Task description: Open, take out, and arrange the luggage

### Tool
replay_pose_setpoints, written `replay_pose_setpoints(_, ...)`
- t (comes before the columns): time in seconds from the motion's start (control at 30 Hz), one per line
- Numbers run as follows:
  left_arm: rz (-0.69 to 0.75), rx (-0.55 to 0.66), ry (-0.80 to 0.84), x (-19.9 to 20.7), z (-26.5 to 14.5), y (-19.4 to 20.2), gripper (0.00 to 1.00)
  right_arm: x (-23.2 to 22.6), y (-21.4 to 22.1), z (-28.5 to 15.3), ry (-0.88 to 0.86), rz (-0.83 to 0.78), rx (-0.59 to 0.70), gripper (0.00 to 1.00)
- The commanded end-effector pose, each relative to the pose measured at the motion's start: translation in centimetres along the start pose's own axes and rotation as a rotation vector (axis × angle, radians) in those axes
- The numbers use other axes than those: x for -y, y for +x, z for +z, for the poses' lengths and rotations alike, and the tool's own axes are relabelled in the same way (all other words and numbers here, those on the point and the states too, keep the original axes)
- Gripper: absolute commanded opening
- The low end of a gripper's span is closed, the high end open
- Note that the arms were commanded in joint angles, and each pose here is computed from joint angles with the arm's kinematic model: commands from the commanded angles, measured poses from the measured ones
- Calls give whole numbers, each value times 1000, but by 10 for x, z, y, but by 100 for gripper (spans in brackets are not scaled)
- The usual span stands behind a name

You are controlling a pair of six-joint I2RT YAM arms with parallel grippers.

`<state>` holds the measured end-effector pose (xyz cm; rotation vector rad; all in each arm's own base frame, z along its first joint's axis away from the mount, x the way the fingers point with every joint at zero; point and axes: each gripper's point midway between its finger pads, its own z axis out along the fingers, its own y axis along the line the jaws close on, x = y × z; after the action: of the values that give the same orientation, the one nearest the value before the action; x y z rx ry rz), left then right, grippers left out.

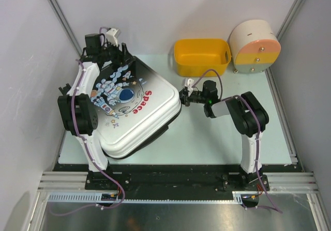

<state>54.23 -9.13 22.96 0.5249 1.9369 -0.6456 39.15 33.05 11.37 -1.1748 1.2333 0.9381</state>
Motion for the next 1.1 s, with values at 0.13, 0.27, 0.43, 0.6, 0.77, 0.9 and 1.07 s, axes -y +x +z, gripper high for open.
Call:
replay_pose_setpoints(0.13,-154,-288,137,57,-11,78,99,38,-76,23,134,-156,164,19)
replay_pose_setpoints(0.27,-85,-178,35,45,-43,21,100,65,-74,-10,237,-90,38,48)
replay_pose_setpoints(0.43,-72,-77,-153,11,-107,-18,100,72,-76,-57,313,-22,-129,63)
replay_pose_setpoints(0.6,-101,-78,-324,-34,-158,-1,100,38,-70,-95,375,182,-295,71)
replay_pose_setpoints(0.77,-145,-114,-366,-65,-171,28,100,-33,-57,-112,356,461,-369,68)
replay_pose_setpoints(0.9,-164,-137,-326,-68,-167,46,99,-104,-58,-102,250,571,-364,70)
replay_pose_setpoints(1.07,-180,-184,-299,-61,-164,74,93,-153,-61,-64,177,651,-327,72)
